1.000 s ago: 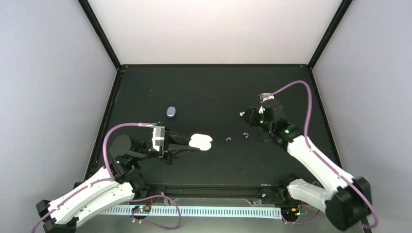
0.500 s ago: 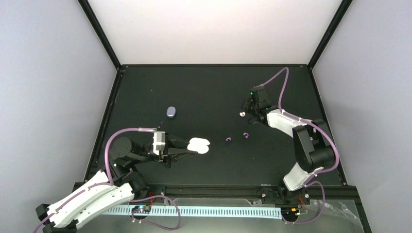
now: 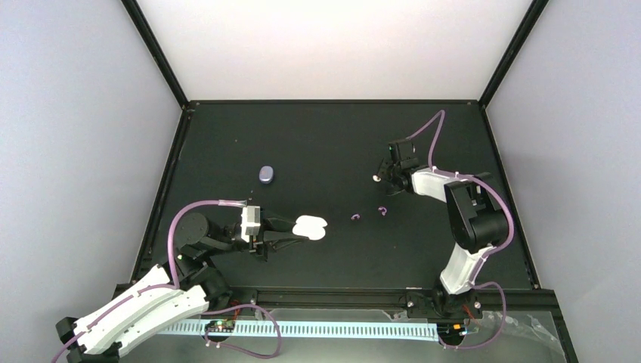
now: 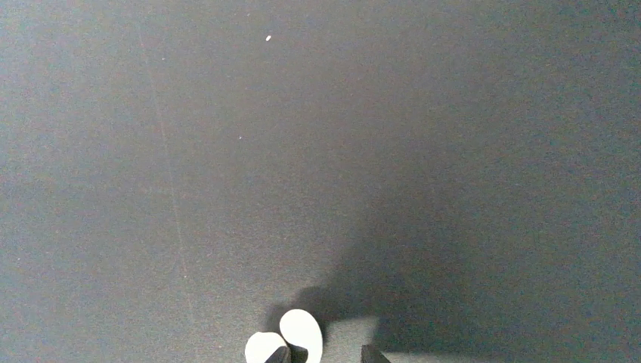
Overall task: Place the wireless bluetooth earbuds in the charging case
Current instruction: Adjust the earbud at the center of the board.
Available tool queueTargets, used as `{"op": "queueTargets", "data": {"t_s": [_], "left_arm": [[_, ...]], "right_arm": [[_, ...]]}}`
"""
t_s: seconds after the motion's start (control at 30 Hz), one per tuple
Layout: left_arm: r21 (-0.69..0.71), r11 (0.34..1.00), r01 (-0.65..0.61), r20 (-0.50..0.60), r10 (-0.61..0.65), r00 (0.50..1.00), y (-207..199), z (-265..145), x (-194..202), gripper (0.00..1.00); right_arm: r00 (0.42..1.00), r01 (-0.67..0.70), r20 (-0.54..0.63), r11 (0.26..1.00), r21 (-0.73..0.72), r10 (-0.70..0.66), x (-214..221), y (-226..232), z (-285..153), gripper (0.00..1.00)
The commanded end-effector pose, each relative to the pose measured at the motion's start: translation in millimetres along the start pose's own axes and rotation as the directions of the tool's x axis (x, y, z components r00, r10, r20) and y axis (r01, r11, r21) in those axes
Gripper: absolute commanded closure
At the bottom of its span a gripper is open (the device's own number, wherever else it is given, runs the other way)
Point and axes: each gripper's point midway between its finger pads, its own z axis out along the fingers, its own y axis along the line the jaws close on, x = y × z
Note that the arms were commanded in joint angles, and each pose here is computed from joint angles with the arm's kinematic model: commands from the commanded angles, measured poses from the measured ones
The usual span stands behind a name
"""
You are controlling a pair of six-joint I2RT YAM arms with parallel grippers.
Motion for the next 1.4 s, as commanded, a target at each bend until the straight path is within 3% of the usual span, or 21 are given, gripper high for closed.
{"op": "queueTargets", "data": {"t_s": [0.0, 0.13, 0.37, 0.73, 1.1, 1.23, 1.37], "left_arm": [[0.001, 1.000, -0.019, 0.007, 0.019, 1.000, -1.5, -0.3, -4.3, 0.98], [0.001, 1.000, -0.020, 0.006, 0.020, 1.000, -1.2, 0.0, -3.9, 0.98], [0.004, 1.000, -0.020, 0.004, 0.020, 1.000, -1.7, 0.1, -3.6, 0.98], [0.003, 1.000, -0.022, 0.005, 0.021, 1.000, -1.6, -0.1, -3.8, 0.98], [0.009, 1.000, -0.019, 0.005, 0.019, 1.000, -2.5, 0.1, -3.8, 0.99], [0.008, 1.000, -0.019, 0.005, 0.019, 1.000, -3.0, -0.9, -3.6, 0.98], [0.010, 1.000, -0.018, 0.010, 0.018, 1.000, -3.6, -1.2, -4.4, 0.98]], "right_arm": [[1.000, -0.016, 0.012, 0.999, -0.035, 0.017, -7.5, 9.6, 5.5, 0.77], [0.999, -0.033, 0.007, 0.994, -0.100, 0.034, -3.3, 17.9, 6.3, 0.73], [1.000, -0.023, -0.004, 0.989, -0.144, 0.022, 0.3, 24.2, 8.7, 0.53], [0.996, -0.073, -0.068, 0.976, -0.206, 0.061, 19.8, 29.6, 2.0, 0.53], [0.988, -0.038, -0.154, 0.955, -0.296, -0.009, 40.2, 54.6, -11.2, 0.54], [0.994, -0.009, -0.110, 0.968, -0.252, -0.019, 32.2, 49.2, -25.4, 0.53], [0.992, 0.118, -0.025, 0.978, -0.174, -0.124, 15.9, 46.1, -42.7, 0.53]]}}
